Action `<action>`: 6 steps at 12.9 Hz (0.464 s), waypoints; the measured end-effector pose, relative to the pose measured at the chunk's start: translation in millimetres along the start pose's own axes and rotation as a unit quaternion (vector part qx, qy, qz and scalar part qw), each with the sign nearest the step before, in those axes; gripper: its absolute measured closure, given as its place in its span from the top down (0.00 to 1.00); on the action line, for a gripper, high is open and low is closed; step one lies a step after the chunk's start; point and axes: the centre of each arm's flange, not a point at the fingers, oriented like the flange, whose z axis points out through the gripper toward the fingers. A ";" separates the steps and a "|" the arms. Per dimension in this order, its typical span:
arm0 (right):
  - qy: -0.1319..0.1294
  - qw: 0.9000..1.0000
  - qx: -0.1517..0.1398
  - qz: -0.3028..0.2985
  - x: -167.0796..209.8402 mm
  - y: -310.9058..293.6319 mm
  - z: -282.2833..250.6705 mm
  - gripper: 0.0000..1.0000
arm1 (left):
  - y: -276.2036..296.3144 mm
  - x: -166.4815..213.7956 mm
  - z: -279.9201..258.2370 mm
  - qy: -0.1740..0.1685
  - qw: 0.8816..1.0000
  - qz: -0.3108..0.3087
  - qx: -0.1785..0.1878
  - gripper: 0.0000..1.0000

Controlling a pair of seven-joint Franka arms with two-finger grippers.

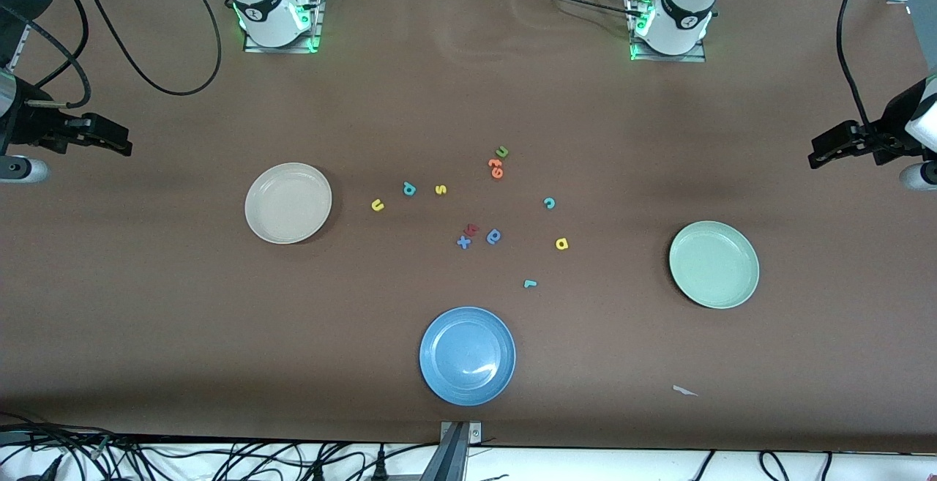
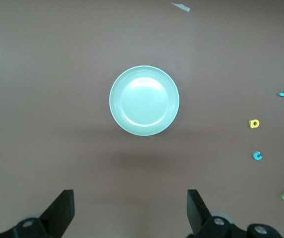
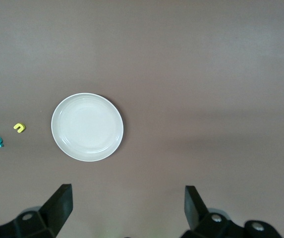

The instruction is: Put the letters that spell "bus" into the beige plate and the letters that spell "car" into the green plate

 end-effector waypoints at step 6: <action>0.000 1.000 0.000 0.000 0.0 0.4 0.0 1.00 | 0.0 -0.4 0.1 -0.002 1.000 0.000 0.000 1.00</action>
